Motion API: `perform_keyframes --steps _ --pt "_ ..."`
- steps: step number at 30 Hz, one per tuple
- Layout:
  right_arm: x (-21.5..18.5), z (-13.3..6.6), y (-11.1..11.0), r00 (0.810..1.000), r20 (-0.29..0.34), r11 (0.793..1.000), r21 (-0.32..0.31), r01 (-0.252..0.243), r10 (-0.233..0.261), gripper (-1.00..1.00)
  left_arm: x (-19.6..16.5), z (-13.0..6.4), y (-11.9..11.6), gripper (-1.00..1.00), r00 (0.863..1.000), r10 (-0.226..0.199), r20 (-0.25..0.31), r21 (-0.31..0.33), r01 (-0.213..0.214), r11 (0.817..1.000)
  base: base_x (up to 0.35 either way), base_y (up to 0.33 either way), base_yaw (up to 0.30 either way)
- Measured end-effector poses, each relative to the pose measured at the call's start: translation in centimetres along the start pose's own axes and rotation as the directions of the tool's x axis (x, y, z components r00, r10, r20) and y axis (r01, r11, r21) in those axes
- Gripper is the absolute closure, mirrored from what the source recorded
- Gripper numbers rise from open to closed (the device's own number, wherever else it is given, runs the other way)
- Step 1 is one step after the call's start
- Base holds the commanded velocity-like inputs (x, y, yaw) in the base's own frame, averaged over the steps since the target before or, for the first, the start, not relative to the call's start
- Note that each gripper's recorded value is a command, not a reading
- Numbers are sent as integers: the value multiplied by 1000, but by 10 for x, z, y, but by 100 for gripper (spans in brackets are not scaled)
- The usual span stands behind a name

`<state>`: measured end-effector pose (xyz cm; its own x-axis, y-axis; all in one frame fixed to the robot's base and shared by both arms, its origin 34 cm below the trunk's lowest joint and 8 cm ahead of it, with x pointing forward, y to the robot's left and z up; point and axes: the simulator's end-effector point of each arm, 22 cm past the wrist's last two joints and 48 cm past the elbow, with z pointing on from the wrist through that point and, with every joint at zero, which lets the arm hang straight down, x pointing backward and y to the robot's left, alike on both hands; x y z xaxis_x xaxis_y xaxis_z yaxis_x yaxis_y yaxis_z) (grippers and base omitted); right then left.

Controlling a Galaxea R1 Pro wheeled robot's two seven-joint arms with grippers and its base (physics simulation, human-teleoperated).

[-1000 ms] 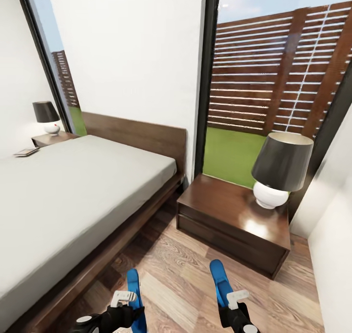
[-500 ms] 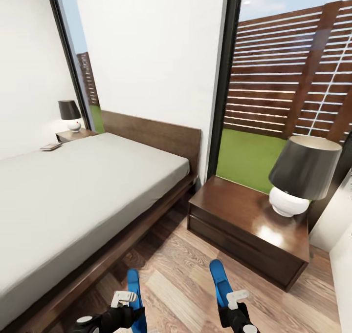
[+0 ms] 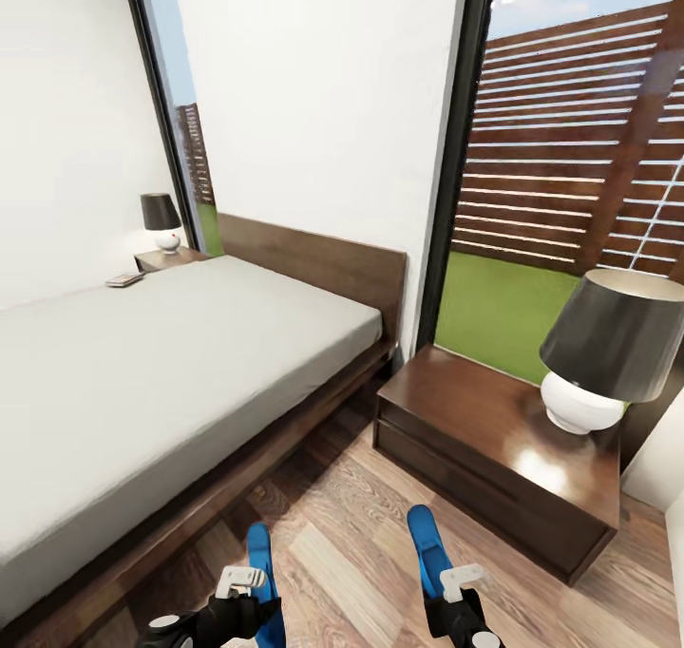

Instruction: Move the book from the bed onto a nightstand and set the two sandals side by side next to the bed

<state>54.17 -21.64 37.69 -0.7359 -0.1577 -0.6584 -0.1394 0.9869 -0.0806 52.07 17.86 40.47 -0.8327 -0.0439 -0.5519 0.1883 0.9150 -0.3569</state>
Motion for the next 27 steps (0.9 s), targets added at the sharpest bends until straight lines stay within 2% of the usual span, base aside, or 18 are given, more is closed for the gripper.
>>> perform_keyframes --steps 27 --pt "0 0 0 1000 0 1000 0 0 0 100 0 0 0 100 1000 0 0 0 0 1000 0 0 291"
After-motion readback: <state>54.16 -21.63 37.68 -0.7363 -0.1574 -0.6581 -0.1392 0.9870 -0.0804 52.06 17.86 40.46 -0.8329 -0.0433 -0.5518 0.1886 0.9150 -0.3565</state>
